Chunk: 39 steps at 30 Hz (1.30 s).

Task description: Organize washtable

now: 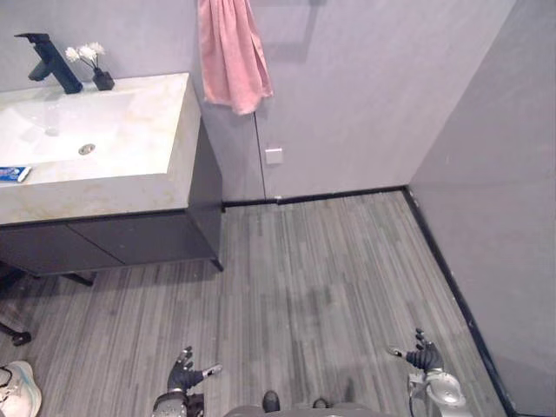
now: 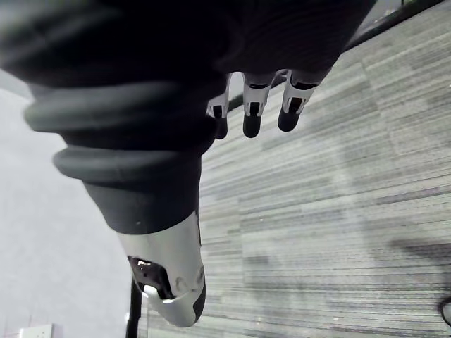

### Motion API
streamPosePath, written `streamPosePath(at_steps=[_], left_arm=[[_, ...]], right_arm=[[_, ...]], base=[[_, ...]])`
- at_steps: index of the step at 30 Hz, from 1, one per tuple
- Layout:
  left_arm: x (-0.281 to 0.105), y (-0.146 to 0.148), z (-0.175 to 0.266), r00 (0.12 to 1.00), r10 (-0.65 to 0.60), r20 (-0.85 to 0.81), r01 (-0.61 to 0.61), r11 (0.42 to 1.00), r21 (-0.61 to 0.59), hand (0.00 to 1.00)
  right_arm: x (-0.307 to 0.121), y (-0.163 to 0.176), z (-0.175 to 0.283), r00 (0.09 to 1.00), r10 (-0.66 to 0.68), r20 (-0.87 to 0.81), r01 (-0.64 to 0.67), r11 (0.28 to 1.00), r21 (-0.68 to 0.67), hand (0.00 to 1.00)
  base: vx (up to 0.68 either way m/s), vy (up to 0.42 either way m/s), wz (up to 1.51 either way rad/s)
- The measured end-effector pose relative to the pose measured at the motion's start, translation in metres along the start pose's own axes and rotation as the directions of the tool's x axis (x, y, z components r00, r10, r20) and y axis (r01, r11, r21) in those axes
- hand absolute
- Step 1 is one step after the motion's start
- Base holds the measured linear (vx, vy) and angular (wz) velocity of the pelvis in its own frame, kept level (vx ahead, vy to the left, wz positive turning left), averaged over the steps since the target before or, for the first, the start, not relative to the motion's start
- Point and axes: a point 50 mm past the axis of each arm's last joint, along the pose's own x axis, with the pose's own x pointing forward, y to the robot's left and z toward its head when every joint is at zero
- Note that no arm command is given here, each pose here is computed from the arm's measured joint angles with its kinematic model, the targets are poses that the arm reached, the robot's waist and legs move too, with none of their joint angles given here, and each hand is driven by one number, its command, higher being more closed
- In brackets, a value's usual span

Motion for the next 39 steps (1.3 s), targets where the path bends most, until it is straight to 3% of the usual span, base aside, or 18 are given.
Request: streamPosePath(at_steps=[7, 16, 29, 32, 39], left_arm=[[0.003, -0.005, 0.015, 0.998, -0.013, 0.059, 0.013, 1.0, 0.008, 0.0], [0.021, -0.009, 0.067, 0.978, -0.01, 0.211, 0.004, 1.0, 0.027, 0.0], [0.015, -0.032, 0.06, 0.98, -0.029, 0.195, 0.047, 0.995, -0.087, 0.0], [0.014, -0.037, 0.057, 0.982, -0.04, 0.185, 0.058, 0.994, -0.095, 0.0], [0.016, -0.025, 0.05, 0.989, -0.017, 0.149, 0.027, 0.998, -0.064, 0.0]], right_arm=[[0.002, 0.008, 0.003, 1.0, 0.009, -0.001, -0.009, 0.999, 0.041, 0.0], [0.004, 0.017, 0.011, 0.998, 0.053, 0.018, -0.053, 0.999, 0.007, 0.0], [0.005, 0.029, 0.032, 0.991, 0.076, 0.109, -0.081, 0.996, 0.04, 0.0], [0.003, 0.014, 0.016, 0.998, 0.027, 0.053, -0.029, 0.999, 0.037, 0.0], [-0.004, 0.026, -0.006, 0.998, 0.056, -0.041, -0.055, 0.998, 0.03, 0.0]], base=[[0.11, 0.051, -0.15], [0.41, -0.055, 0.53], [0.54, -0.151, -0.05], [0.41, 0.136, -0.29], [0.54, 0.179, 0.01]])
